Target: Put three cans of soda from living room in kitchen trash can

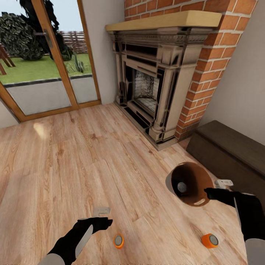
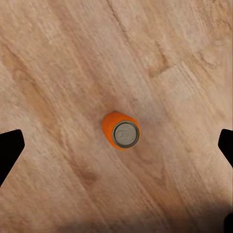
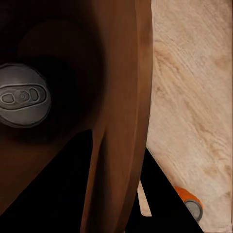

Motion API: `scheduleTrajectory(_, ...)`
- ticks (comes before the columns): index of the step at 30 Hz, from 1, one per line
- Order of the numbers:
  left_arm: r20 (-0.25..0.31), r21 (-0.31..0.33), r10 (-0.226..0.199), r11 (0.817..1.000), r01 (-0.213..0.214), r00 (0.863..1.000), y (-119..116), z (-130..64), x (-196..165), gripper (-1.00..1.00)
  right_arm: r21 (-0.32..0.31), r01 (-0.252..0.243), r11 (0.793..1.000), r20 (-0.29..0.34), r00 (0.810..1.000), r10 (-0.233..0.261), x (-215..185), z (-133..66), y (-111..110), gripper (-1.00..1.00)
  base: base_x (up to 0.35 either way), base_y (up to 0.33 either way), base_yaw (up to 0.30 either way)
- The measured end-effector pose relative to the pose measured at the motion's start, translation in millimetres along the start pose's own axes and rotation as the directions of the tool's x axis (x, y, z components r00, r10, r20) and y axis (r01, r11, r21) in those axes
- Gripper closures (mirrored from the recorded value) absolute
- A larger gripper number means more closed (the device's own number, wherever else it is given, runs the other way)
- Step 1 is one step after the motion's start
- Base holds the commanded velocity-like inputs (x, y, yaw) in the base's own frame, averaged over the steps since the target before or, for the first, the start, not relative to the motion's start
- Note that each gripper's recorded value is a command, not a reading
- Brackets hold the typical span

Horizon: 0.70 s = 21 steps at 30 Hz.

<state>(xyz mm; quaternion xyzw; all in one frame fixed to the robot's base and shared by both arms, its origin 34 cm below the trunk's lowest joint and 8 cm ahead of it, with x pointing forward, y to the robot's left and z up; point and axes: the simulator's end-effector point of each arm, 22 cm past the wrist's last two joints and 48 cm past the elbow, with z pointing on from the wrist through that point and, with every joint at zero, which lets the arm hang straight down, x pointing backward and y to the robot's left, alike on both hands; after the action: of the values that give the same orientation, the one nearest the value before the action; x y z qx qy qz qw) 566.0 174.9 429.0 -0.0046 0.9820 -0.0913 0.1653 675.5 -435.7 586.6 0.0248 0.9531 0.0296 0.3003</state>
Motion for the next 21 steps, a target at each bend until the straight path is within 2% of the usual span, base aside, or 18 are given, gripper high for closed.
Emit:
scheduleTrajectory(3,-0.006,0.0,-0.001,1.0,0.001,1.0,0,1.7,3,-1.0,0.001,0.034,0.999,-0.007,0.999,-0.034,-31,2.8,11,1.0,0.0,0.0,0.0)
scheduleTrajectory(4,-0.008,0.0,-0.002,1.0,0.002,1.0,0,2.2,4,-1.0,-0.013,0.023,1.0,-0.013,1.0,-0.023,-33,4.1,16,1.0,0.0,0.0,0.0)
scheduleTrajectory(7,-0.012,0.0,-0.003,1.0,0.003,1.0,0,3.7,6,-1.0,0.005,0.058,0.998,-0.03,0.998,-0.058,-38,6.7,16,1.0,0.0,0.0,0.0)
scheduleTrajectory(10,-0.016,0.013,-0.007,1.0,0.007,1.0,-9,5.3,7,-1.0,-0.008,0.056,0.998,-0.04,0.998,-0.056,-38,10.0,23,1.0,0.0,0.0,0.0)
scheduleTrajectory(12,-0.015,0.027,-0.008,1.0,0.008,1.0,-20,6.5,3,-1.0,-0.007,0.04,0.999,-0.117,0.992,-0.041,-51,10.3,36,1.0,0.0,0.0,0.0)
scheduleTrajectory(15,-0.005,0.033,-0.003,0.999,0.004,1.0,-23,10.1,-12,-1.0,-0.024,0.049,0.999,-0.125,0.991,-0.051,-92,4.7,59,1.0,0.0,0.0,0.0)
scheduleTrajectory(17,-0.006,0.035,0.001,0.999,0.0,1.0,-24,13.0,-24,-1.0,-0.048,0.045,0.998,-0.143,0.988,-0.051,-96,6.4,74,1.0,0.0,0.0,0.0)
scheduleTrajectory(18,-0.008,0.033,0.006,0.999,-0.005,1.0,-26,13.0,-38,-1.0,-0.034,0.072,0.997,-0.15,0.986,-0.077,-102,6.2,76,1.0,0.0,0.0,0.0)
scheduleTrajectory(21,-0.014,0.014,0.011,1.0,-0.011,1.0,-24,16.2,-51,-1.0,-0.006,0.12,0.993,-0.141,0.983,-0.119,-109,9.3,75,1.0,0.0,0.0,0.0)
